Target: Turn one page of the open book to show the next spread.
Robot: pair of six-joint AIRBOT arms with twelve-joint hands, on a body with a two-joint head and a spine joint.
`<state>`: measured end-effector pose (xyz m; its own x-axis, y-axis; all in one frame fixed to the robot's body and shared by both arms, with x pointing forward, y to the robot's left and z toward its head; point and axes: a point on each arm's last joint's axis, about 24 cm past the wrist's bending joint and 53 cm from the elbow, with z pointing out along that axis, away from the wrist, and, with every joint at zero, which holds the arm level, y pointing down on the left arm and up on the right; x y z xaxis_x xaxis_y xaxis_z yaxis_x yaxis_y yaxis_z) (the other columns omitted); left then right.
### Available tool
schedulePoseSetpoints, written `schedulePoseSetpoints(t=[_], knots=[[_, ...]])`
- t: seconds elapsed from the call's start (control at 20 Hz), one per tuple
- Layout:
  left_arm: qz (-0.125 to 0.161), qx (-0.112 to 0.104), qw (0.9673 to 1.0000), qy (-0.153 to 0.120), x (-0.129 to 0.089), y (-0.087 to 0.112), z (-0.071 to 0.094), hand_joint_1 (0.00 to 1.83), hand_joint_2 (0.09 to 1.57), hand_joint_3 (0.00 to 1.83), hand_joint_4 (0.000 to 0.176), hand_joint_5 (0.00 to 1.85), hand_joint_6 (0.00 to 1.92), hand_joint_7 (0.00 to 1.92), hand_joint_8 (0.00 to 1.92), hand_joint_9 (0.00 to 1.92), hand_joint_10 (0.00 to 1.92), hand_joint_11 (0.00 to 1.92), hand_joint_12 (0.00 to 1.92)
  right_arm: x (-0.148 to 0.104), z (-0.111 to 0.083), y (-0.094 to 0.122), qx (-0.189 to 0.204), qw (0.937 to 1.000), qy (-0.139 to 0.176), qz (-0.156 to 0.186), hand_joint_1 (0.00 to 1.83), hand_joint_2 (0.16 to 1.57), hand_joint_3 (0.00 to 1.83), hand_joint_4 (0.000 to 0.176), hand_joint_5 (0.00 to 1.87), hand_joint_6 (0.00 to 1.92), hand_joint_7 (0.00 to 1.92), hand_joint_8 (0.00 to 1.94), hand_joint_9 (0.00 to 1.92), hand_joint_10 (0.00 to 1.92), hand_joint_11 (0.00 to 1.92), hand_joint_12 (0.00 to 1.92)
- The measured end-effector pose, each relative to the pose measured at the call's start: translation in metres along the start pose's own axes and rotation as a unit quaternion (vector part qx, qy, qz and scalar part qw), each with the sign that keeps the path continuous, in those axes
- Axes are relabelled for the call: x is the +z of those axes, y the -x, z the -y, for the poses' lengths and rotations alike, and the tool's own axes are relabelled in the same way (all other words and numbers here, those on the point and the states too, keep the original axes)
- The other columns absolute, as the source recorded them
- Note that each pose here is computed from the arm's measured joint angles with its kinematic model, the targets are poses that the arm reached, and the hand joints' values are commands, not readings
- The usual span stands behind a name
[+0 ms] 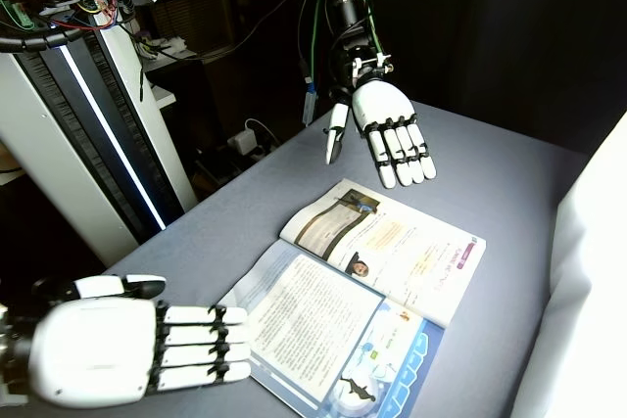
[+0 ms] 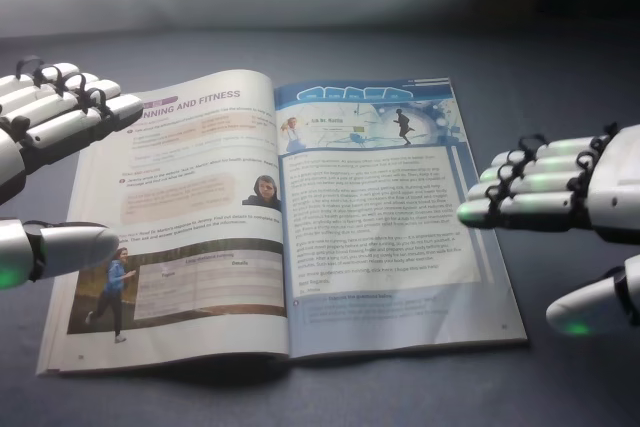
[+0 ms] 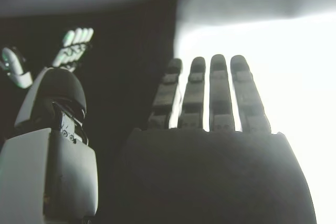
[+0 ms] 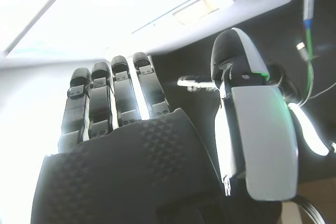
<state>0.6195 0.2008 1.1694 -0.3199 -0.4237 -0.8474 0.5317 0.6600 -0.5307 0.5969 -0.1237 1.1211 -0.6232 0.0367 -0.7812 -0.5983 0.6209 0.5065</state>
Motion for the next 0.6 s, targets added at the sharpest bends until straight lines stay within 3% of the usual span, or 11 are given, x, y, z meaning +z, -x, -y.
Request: schedulePoseSetpoints(t=[0.15,0.35,0.6], knots=[[0.000,0.001,1.0000,-0.002,0.000,0.000,0.001,0.00,1.22,0.00,0.059,0.00,0.00,0.00,0.00,0.00,0.00,0.00,0.00,0.005,0.007,-0.004,0.000,0.9999,-0.007,-0.012,0.00,1.22,0.02,0.000,0.00,0.00,0.00,0.00,0.00,0.00,0.00,0.00],[0.003,-0.003,1.0000,0.001,-0.003,0.000,-0.001,0.00,1.21,0.00,0.042,0.00,0.00,0.00,0.00,0.00,0.00,0.00,0.00,0.014,0.015,-0.013,-0.002,0.9994,-0.018,-0.029,0.00,1.22,0.01,0.000,0.02,0.01,0.00,0.00,0.00,0.00,0.00,0.00],[0.005,-0.004,1.0000,0.001,-0.003,0.000,-0.001,0.00,1.22,0.00,0.043,0.00,0.00,0.00,0.00,0.00,0.00,0.00,0.00,0.023,0.017,-0.021,-0.007,0.9989,-0.018,-0.043,0.00,1.18,0.00,0.000,0.00,0.00,0.00,0.00,0.00,0.00,0.00,0.00]])
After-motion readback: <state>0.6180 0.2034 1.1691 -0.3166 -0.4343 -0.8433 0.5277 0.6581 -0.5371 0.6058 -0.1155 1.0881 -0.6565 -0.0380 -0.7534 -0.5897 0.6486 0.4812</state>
